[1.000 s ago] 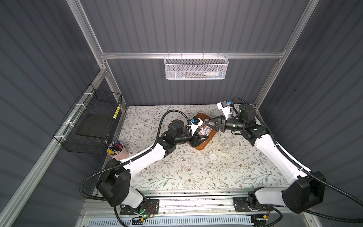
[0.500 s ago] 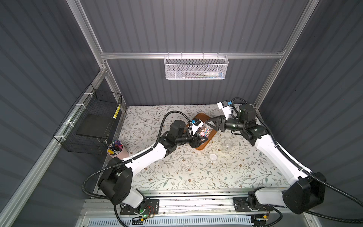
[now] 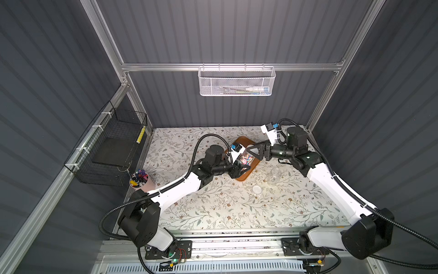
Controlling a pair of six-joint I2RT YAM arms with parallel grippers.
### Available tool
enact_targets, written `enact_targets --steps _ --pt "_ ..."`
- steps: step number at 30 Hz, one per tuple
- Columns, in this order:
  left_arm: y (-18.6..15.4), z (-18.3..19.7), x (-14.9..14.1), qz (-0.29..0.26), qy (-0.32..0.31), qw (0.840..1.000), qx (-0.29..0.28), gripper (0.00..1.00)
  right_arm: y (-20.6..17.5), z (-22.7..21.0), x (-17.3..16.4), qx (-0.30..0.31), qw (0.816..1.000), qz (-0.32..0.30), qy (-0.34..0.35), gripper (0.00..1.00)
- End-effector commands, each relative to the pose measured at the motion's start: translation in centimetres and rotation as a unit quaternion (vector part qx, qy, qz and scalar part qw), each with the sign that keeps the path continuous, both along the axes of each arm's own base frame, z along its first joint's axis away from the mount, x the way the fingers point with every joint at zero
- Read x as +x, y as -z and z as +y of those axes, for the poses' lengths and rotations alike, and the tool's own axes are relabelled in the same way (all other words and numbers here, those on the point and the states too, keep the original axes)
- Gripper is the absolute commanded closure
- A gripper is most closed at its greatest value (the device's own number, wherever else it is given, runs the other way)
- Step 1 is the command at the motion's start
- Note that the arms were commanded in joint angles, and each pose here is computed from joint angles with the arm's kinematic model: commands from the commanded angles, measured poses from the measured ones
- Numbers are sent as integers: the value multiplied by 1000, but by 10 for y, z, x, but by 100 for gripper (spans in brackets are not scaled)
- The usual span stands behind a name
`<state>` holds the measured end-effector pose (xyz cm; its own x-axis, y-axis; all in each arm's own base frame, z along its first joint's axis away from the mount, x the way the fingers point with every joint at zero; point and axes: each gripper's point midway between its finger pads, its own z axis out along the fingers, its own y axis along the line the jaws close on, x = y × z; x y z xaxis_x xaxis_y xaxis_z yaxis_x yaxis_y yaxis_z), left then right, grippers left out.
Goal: Pour the candies out of the jar
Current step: Unscrew the lid from the jar.
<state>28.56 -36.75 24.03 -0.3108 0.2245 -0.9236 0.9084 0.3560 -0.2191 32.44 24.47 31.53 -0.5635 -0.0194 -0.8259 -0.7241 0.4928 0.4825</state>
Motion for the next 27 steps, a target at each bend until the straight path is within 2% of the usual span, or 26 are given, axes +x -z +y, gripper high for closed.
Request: enact_targets --steps 1,12,27 --pt "-12 -3 -2 -17 8 1000 -8 100 0 1 -1 -25 1000 -17 5 24" --pt "-12 -4 -2 -11 9 1000 -11 100 9 0 3 -83 995 -43 37 26" --pt "-8 -4 -2 -6 9 1000 -9 100 5 -2 6 -87 993 -55 51 47"
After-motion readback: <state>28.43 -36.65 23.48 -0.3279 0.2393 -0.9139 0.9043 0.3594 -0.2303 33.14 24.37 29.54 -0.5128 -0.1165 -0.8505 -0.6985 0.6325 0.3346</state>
